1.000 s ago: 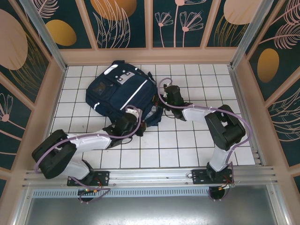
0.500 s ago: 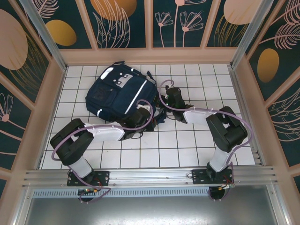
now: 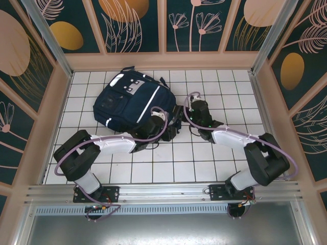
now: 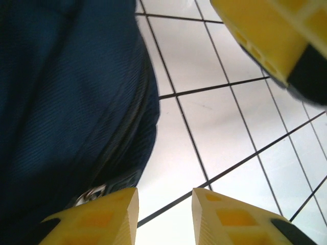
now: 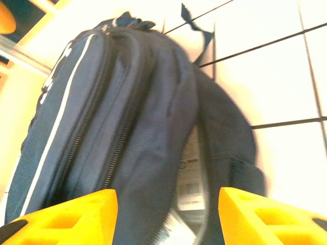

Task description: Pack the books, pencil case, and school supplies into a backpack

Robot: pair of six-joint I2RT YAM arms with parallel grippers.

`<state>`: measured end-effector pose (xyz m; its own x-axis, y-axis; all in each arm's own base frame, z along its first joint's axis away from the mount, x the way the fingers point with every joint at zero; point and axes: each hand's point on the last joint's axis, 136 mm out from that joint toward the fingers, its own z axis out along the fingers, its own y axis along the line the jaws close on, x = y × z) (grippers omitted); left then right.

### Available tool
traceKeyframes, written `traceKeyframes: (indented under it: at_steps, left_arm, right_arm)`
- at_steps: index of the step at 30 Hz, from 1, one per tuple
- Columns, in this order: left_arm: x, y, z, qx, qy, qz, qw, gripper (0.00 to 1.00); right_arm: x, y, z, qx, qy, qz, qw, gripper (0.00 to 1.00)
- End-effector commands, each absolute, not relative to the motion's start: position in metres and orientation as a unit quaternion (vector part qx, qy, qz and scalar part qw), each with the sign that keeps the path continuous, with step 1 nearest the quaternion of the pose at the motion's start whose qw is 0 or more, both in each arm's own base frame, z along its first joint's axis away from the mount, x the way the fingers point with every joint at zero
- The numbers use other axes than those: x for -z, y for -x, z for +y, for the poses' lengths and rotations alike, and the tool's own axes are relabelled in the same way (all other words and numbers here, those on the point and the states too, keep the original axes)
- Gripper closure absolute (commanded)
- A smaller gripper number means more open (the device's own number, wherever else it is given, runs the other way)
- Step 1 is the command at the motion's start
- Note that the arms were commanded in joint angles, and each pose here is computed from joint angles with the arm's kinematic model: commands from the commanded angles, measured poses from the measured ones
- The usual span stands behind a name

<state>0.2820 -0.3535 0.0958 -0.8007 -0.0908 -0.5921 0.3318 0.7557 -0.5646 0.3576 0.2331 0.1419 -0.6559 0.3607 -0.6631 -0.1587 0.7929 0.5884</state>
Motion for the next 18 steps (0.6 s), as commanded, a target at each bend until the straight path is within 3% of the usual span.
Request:
traceKeyframes:
  at_steps: [1,9,14,18]
  left_arm:
    - [-0.113,-0.289,-0.368,0.368,-0.069,0.870,0.321,0.67]
    - [-0.130,-0.286,-0.321,0.306,-0.038,0.881,0.358,0.65]
    - [-0.122,-0.283,-0.268,0.219,0.019,0.900,0.377,0.62]
    - [-0.112,-0.280,-0.245,0.210,0.060,0.901,0.375,0.62]
  right_arm:
    - [-0.136,-0.351,0.208,-0.288,-0.080,0.856,0.422,0.45]
    - [-0.139,-0.324,0.223,-0.321,0.026,0.847,0.422,0.48]
    - [-0.129,-0.300,0.247,-0.349,0.132,0.835,0.404,0.52]
    - [-0.118,-0.285,0.270,-0.352,0.198,0.827,0.391,0.53]
